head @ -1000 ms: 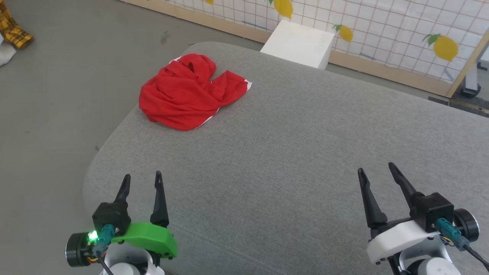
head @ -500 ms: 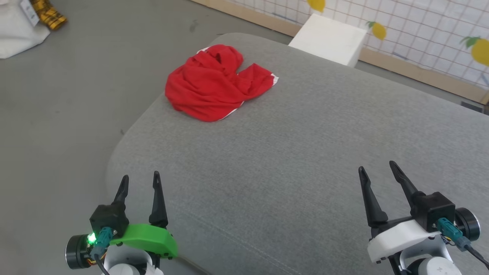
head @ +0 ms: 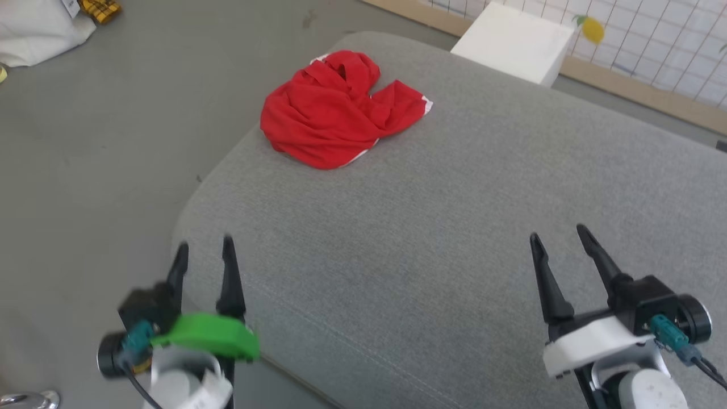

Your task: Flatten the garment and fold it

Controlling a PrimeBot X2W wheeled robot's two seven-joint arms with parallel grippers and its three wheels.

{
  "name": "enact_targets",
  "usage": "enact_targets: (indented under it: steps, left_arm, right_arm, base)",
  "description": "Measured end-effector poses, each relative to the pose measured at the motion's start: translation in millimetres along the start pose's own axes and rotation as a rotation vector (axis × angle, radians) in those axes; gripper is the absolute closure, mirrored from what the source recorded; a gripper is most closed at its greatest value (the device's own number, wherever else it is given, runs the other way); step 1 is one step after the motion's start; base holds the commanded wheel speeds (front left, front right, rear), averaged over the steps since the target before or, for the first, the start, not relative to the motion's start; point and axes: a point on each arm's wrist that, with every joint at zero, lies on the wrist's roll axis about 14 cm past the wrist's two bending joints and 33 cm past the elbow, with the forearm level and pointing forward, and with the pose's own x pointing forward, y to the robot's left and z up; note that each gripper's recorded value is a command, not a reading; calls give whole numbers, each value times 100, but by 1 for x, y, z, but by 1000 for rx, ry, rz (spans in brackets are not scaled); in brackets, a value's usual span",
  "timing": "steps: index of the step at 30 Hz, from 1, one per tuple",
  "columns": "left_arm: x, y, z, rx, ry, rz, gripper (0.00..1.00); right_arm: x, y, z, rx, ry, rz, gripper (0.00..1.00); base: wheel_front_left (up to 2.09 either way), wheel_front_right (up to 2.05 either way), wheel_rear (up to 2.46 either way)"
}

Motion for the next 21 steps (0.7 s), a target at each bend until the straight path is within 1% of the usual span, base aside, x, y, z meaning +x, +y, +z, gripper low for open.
enact_targets:
  steps: [4, 10, 11, 12, 15, 17, 19, 21]
  left_arm:
    - [34, -11, 12, -27, -9, -40, 0]
    - [103, -24, 26, -48, 26, -77, 0]
    - [117, -27, 26, -53, 46, -81, 0]
    - [145, -30, 27, -25, 82, -85, 0]
    - [183, -37, 23, -13, 158, -95, 0]
    - [203, -40, 11, 15, 225, -93, 0]
    - [222, -41, -4, 0, 304, -70, 0]
    - [235, -35, -21, -6, 384, -26, 0]
  right_arm:
    - [9, -8, 3, 5, -24, -11, 0]
    - [25, -22, -2, 10, -38, -29, 0]
    - [29, -26, -3, 9, -44, -34, 0]
    - [36, -34, -7, 15, -50, -46, 0]
    - [45, -47, -16, 30, -56, -65, 0]
    - [47, -57, -29, 44, -42, -86, 0]
    - [47, -69, -43, 57, -30, -113, 0]
    - [46, -78, -56, 73, -16, -134, 0]
  base:
    - [0, 0, 0]
    - [0, 0, 0]
    - [0, 0, 0]
    - [0, 0, 0]
    - [0, 0, 0]
    - [0, 0, 0]
    - [0, 0, 0]
    - [0, 0, 0]
